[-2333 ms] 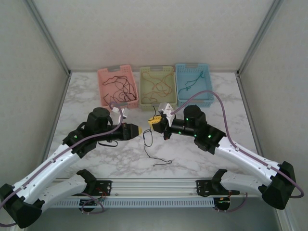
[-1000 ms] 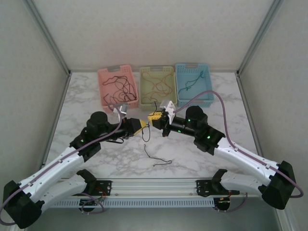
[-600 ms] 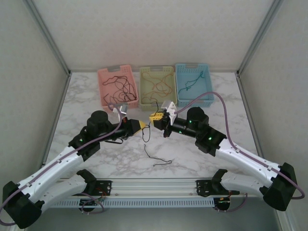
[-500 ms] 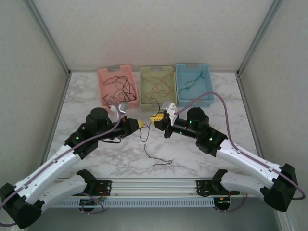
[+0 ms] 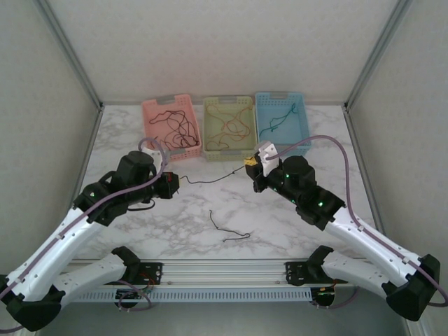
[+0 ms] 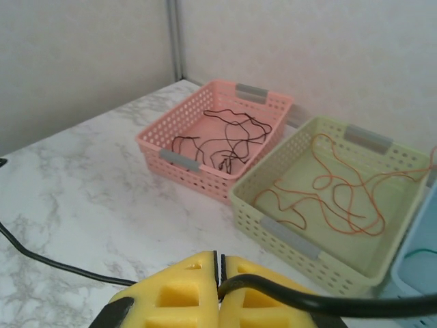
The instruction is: Untangle the cables
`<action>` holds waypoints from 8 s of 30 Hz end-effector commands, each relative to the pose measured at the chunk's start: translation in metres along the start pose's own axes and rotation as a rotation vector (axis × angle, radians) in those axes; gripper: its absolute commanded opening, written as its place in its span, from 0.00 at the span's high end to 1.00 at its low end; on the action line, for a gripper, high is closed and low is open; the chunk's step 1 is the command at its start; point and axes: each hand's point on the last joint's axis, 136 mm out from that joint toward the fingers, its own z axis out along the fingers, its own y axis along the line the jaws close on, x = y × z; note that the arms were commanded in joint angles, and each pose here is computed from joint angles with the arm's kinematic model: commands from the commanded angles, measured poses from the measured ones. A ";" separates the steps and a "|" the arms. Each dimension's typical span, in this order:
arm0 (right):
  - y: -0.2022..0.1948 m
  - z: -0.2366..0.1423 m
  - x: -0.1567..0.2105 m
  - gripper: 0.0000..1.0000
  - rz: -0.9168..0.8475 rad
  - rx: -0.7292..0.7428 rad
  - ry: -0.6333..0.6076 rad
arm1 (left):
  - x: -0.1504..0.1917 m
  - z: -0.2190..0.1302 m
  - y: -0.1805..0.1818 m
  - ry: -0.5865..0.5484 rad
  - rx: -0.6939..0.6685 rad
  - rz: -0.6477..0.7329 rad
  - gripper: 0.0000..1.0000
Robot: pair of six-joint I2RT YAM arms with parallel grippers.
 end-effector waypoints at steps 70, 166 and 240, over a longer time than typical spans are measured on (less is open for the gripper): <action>-0.101 -0.020 0.046 0.34 0.625 0.455 0.143 | -0.174 0.136 0.182 -0.044 -0.481 -0.292 1.00; 0.155 0.084 0.251 0.59 0.102 -0.164 1.107 | 0.009 -0.028 0.083 -0.049 -0.108 -0.230 0.30; 0.047 0.083 -0.098 1.00 1.090 -0.221 0.136 | -0.089 -0.038 -0.032 -0.327 0.036 0.367 1.00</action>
